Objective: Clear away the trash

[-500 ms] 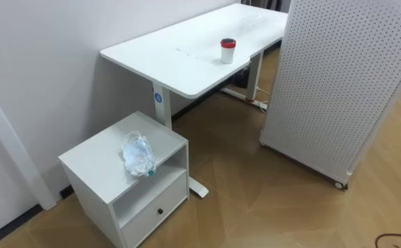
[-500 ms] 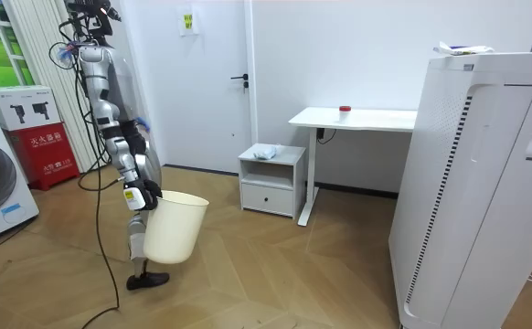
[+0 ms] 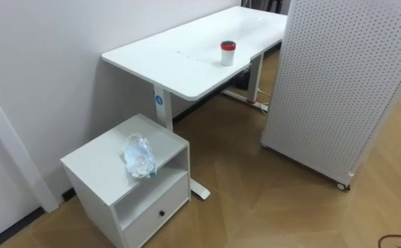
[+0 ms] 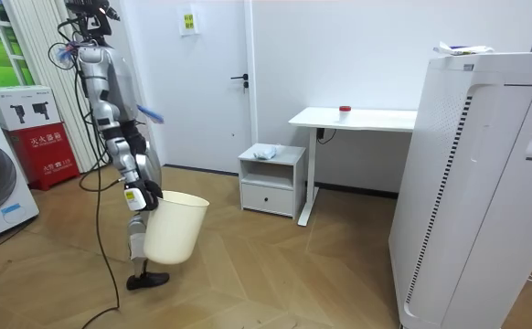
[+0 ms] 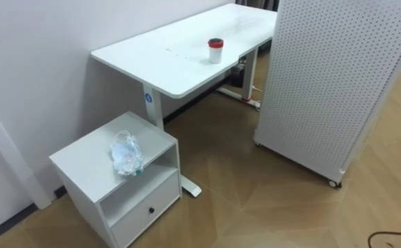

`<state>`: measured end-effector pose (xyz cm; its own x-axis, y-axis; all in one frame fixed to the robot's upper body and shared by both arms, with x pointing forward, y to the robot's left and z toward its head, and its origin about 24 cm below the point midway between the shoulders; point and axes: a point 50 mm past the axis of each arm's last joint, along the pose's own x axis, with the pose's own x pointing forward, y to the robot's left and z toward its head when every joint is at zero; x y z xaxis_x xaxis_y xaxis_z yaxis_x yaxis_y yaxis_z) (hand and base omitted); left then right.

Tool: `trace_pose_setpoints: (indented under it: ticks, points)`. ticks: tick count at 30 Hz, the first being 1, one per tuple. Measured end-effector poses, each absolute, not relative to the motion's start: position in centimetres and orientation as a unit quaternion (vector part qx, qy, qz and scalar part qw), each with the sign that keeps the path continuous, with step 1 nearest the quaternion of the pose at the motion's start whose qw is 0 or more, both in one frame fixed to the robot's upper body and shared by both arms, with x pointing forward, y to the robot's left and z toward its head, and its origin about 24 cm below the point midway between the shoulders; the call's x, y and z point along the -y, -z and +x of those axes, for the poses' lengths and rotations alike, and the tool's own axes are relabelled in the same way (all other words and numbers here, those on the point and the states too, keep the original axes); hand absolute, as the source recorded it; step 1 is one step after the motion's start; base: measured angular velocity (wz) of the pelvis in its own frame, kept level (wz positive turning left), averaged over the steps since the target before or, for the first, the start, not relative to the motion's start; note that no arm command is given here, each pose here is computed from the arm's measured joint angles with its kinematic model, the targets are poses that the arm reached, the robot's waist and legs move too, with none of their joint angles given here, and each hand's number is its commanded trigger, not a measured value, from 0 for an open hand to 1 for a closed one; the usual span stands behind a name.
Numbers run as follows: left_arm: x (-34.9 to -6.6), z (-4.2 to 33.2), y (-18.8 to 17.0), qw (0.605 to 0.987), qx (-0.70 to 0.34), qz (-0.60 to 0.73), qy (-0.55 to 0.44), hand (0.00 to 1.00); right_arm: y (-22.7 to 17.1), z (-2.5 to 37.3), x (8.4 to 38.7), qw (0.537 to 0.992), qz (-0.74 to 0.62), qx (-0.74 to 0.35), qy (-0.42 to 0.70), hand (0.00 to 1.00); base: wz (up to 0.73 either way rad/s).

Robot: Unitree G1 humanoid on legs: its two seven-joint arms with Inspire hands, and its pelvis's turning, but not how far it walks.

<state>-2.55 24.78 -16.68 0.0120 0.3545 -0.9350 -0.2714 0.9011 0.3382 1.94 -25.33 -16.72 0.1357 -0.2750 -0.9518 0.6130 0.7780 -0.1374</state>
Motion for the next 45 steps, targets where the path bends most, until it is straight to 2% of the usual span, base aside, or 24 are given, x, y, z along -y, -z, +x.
trace_pose_setpoints:
  ticks: [29,33,36,38,41,45]
  points:
    - [-24.8,-1.7,16.7,0.717,-0.672,0.069,-0.175,0.0,16.4,2.6,26.0,0.756,0.126,-0.575,0.286,1.0,0.0]
    - [-24.7,-1.6,16.8,0.719,-0.672,0.081,-0.157,0.0,16.3,1.2,26.6,0.743,0.124,-0.582,0.307,1.0,0.37]
    - [-24.3,-3.7,16.7,0.703,-0.69,0.078,-0.157,0.0,16.2,1.3,26.9,0.745,0.103,-0.59,0.295,1.0,-0.56]
    - [-24.5,-3.9,16.6,0.702,-0.69,0.075,-0.162,0.0,16.2,1.5,26.7,0.748,0.098,-0.59,0.286,1.0,-0.48]
    - [-24.7,-3.0,16.6,0.711,-0.679,0.067,-0.17,0.0,16.2,2.0,26.6,0.758,0.098,-0.581,0.279,1.0,-0.46]
    - [-25.2,1.4,16.6,0.757,-0.627,0.071,-0.17,0.0,16.0,3.2,26.6,0.774,0.078,-0.572,0.261,1.0,-0.26]
